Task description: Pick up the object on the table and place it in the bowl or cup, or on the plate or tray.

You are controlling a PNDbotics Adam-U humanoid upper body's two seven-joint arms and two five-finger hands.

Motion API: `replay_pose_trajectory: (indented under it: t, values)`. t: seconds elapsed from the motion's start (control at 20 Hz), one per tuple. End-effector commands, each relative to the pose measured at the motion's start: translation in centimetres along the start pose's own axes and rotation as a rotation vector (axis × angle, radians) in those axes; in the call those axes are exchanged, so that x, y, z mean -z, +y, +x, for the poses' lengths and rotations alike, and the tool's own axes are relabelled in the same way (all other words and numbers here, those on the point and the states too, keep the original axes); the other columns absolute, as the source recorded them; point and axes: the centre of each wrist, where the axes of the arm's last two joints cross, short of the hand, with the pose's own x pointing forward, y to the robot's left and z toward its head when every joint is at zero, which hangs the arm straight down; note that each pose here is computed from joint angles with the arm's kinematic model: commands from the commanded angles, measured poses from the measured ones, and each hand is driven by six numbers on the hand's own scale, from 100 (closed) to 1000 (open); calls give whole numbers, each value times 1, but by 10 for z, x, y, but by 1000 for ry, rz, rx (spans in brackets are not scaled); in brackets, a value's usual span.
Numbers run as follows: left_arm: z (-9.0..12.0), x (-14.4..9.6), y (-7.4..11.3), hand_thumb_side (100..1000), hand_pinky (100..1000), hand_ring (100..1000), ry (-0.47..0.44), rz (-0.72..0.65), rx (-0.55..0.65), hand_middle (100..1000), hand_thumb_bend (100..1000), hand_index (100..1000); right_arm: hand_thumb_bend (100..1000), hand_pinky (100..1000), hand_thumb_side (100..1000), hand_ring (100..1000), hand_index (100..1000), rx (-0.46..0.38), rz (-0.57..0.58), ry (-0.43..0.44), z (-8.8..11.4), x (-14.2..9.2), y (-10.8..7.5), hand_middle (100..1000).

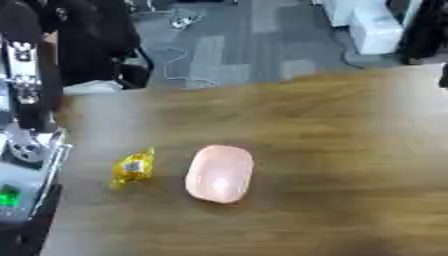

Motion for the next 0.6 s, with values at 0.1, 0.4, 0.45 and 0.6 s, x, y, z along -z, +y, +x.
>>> replay_pose_trajectory:
  t: [0.1,0.4,0.45,0.6]
  values:
    - [4,5,6,832,373,546,-27,3,18,641,100,760,100,100,1000,248,690,-16,3,-33,3,5,-5,343]
    - [3,5,6,831,372,544,-25,1,20,639,100,760,100,100,1000,250,688,-17,1,-39,3,6,-6,345]
    - [3,5,6,830,372,543,-24,1,20,639,100,760,100,100,1000,250,688,-18,1,-39,3,6,-6,344]
    - [3,5,7,698,367,543,-17,-14,35,639,112,756,100,100,1000,247,689,-21,4,-39,3,6,-6,342]
